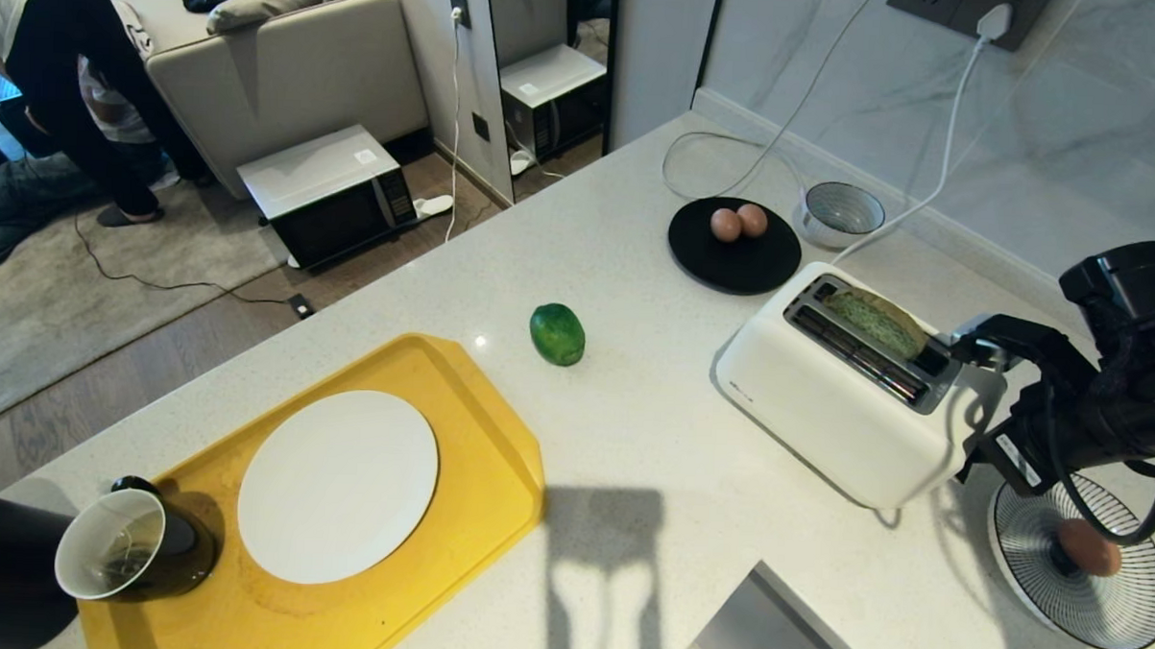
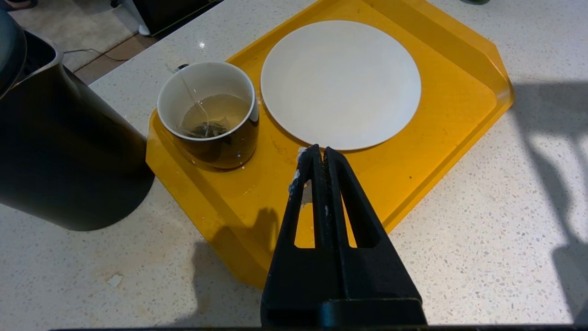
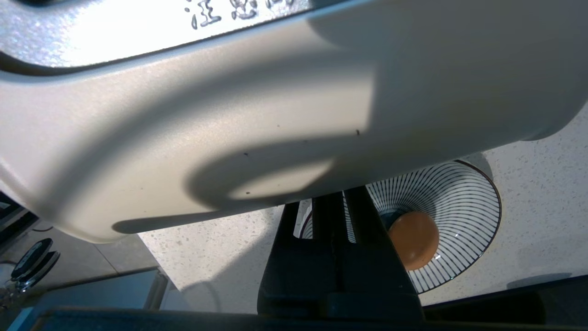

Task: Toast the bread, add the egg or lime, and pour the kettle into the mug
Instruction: Use a bread toaster

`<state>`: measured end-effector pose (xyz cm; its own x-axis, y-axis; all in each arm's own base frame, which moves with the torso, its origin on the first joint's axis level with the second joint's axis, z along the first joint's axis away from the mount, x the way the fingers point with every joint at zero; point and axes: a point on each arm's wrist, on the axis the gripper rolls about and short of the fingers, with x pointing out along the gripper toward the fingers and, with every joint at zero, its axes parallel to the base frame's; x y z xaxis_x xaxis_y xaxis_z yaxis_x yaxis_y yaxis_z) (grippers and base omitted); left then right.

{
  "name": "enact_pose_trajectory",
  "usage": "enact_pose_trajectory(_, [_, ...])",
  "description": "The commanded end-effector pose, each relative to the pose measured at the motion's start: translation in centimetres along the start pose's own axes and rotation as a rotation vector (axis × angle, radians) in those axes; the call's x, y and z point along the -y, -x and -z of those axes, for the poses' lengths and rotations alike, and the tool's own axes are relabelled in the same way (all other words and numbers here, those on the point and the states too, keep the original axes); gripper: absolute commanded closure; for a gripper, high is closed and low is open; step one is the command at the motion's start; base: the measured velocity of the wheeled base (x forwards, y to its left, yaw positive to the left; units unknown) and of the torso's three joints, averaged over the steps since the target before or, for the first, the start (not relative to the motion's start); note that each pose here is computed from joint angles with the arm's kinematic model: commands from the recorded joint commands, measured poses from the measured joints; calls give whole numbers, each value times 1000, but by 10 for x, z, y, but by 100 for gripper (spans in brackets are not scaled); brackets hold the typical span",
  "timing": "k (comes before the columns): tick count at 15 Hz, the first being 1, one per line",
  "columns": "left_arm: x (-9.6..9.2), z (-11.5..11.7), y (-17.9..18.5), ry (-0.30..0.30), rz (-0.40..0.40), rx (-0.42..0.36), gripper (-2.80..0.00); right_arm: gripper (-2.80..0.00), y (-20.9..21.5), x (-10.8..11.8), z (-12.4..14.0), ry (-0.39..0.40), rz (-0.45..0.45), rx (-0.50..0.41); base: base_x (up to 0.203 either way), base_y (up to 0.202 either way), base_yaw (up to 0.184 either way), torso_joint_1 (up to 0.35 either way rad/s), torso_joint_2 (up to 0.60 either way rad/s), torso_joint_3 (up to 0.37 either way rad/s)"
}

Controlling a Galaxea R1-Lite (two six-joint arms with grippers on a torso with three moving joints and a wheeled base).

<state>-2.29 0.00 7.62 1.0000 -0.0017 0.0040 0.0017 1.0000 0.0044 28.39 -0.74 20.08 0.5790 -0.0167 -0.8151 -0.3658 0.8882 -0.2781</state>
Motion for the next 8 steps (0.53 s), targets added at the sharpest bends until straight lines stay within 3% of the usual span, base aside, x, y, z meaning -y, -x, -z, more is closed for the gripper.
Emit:
enact_pose_trajectory(1, [0,0,0,0,0,-1,0,0,0,0,0,2,-1,-3,0,0,0,0,0,0])
enact_pose_trajectory(8, [0,0,0,0,0,-1,0,0,-1,0,0,4,-1,-4,0,0,0,0,0,0])
